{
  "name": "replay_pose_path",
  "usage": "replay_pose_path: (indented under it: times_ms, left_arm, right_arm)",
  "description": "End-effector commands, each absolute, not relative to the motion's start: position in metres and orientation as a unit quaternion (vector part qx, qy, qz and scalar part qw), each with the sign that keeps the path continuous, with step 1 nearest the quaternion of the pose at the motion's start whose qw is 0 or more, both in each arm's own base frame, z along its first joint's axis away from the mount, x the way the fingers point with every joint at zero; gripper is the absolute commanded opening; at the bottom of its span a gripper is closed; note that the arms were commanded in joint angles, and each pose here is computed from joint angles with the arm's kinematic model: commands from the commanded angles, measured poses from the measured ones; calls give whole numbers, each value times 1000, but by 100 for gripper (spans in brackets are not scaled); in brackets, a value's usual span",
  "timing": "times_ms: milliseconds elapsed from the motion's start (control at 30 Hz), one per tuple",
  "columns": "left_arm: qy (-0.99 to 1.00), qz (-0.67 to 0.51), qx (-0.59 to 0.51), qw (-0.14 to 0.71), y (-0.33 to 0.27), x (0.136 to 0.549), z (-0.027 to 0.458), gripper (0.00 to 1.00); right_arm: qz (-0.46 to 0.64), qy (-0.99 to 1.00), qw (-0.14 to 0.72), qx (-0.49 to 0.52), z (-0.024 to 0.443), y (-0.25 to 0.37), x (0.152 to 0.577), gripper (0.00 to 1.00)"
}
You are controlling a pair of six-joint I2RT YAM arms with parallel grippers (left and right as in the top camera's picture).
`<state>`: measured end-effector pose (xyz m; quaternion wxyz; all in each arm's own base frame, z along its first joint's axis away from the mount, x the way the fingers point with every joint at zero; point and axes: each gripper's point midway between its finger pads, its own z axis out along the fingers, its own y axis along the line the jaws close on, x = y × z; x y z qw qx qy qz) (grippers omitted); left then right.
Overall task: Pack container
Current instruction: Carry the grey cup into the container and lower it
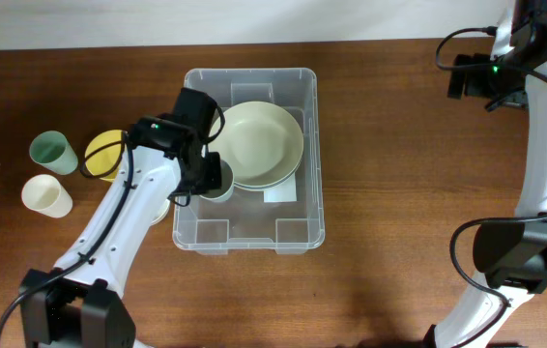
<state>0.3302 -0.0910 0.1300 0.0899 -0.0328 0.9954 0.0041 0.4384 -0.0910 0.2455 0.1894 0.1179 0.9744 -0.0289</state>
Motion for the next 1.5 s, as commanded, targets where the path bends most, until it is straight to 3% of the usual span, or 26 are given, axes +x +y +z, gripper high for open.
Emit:
replay_pose_path:
  times_ms: [0, 433, 467, 500, 533, 633, 1133, 1300, 1367, 1467]
  left_arm:
    - [997, 5, -42, 65, -95, 317, 114, 1]
    - [996, 30, -45, 69, -88, 314, 91, 1]
    - [996, 30, -45, 69, -87, 314, 91, 8]
    - [996, 30, -45, 69, -87, 314, 91, 25]
    - [996, 30, -45, 69, -87, 314, 91, 32]
    - [996, 30, -45, 77, -88, 318, 91, 35]
    - [987, 0, -45, 156, -101, 358, 137, 34]
    - [989, 2, -44, 144, -100, 351, 144, 33]
    - [991, -7, -42, 127, -103, 344, 142, 5]
    - [993, -32, -31, 105, -116, 334, 141, 1]
  right_arm:
    - [-32, 974, 189, 120, 246, -93, 437, 99]
    - [-32, 974, 189, 120, 246, -93, 437, 99]
    - [-32, 974, 189, 120, 246, -93, 437, 99]
    - [-32, 974, 189, 120, 246, -93, 437, 99]
    - [-32, 974, 189, 120, 246, -93, 437, 99]
    - [-32, 974, 189, 120, 246, -93, 437, 99]
    - [-32, 974, 189, 120, 246, -93, 437, 99]
    - [-32, 974, 189, 120, 246, -93, 437, 99]
    - [-32, 974, 189, 120, 246, -93, 437, 99]
    - [-32, 974, 189, 120, 246, -93, 437, 99]
